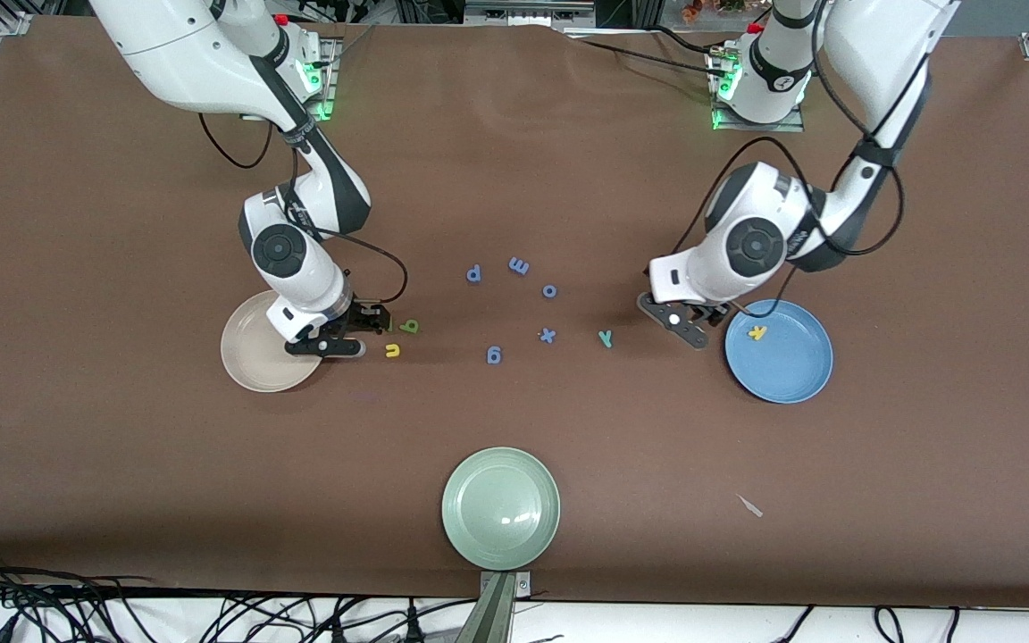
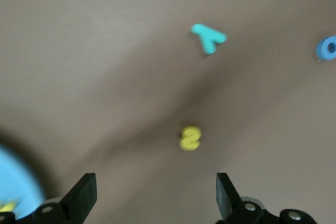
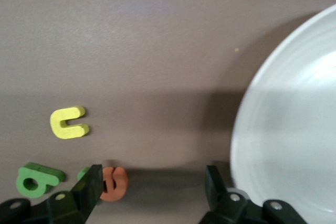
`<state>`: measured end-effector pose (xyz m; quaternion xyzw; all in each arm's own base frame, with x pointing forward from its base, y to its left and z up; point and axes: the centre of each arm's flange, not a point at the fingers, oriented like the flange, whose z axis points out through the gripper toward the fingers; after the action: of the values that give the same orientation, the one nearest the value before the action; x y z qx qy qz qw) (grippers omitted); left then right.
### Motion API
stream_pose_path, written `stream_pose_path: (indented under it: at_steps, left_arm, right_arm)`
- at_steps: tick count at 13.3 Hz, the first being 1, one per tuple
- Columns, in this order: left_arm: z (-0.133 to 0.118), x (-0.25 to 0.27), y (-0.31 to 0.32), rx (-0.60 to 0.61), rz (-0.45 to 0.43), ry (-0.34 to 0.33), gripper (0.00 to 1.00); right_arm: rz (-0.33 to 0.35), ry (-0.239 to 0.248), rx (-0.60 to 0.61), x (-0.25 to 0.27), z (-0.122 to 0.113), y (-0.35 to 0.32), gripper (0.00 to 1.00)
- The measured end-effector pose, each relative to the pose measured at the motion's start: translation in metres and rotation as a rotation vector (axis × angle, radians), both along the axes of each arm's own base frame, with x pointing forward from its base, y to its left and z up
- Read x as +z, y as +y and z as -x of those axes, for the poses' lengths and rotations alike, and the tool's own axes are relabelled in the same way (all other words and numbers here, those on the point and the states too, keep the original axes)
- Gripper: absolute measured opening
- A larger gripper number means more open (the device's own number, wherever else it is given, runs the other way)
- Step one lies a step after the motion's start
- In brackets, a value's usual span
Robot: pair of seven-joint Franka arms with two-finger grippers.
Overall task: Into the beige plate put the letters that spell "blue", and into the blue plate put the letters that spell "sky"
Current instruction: 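Grasp the yellow s with the left gripper and the orange e with the right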
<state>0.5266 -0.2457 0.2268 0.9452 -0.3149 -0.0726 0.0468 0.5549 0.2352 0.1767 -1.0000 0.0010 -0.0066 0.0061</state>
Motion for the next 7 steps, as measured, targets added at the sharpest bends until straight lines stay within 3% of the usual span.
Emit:
stream_pose_path:
  at_steps: [3, 7]
  left_arm:
    - [0.029, -0.035, -0.024, -0.013, 0.019, -0.013, 1.00]
    - [0.036, -0.058, -0.025, -0.038, -0.048, -0.047, 1.00]
  right_arm:
    - [-0.003, -0.002, -0.005, -0.004, 0.004, 0.010, 0.88]
    - [-0.004, -0.003, -0.010, -0.004, 0.004, 0.010, 0.88]
